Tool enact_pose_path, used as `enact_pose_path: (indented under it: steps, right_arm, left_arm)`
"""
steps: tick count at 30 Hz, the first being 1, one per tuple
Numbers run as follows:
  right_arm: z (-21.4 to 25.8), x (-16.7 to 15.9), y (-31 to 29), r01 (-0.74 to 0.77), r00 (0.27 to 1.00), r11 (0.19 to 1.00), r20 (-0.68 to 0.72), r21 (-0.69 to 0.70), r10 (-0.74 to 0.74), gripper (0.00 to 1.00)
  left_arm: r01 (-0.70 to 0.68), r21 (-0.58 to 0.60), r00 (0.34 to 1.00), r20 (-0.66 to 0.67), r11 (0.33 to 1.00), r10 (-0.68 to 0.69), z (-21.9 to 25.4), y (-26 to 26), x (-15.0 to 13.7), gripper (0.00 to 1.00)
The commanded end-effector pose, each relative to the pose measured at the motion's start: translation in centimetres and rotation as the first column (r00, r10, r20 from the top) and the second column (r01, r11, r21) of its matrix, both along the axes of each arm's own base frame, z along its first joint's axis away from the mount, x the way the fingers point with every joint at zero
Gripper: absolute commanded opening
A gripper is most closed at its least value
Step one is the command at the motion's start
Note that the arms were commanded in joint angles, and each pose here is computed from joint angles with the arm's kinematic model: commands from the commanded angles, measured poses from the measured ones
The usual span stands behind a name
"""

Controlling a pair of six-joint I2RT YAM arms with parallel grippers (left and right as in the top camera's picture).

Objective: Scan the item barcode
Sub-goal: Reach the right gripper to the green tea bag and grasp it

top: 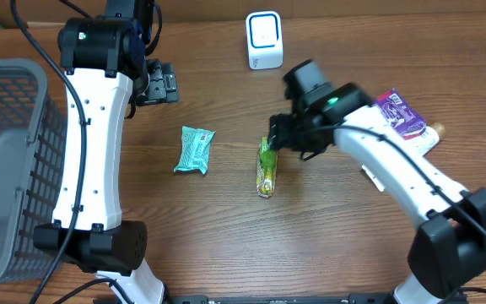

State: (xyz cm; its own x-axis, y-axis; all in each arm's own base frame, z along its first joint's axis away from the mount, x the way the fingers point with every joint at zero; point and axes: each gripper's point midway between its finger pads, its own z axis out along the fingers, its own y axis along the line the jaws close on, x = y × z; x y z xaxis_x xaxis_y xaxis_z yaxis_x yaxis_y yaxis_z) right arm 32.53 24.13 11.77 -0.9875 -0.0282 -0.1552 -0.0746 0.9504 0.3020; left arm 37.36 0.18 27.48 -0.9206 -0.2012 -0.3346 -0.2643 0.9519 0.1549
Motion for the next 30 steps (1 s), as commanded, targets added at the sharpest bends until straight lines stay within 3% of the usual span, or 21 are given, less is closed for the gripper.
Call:
enact_pose_path:
  steps: [1,7,25,30]
  right_arm:
    - [-2.0,-1.3,0.6,0.025,1.000,0.998,-0.010,-0.065,-0.026,0.56]
    - [-4.0,-3.1,2.0,0.024,0.999,0.997,-0.025,-0.076,-0.026,0.47]
    - [-7.1,-3.3,0.1,0.083,0.996,0.987,-0.003,-0.140,-0.085,0.46]
    - [-7.4,-3.4,-2.0,0.110,0.993,0.971,-0.012,-0.211,-0.115,0.46]
  left_arm:
    - [-0.017,0.002,1.000,-0.006,1.000,0.017,-0.4,0.1,0.2,1.00]
    - [-0.017,0.002,1.000,-0.006,1.000,0.017,-0.4,0.1,0.2,0.99]
    - [-0.017,0.002,1.000,-0.006,1.000,0.017,-0.4,0.1,0.2,1.00]
    - [-0.017,0.002,1.000,-0.006,1.000,0.017,-0.4,0.1,0.2,1.00]
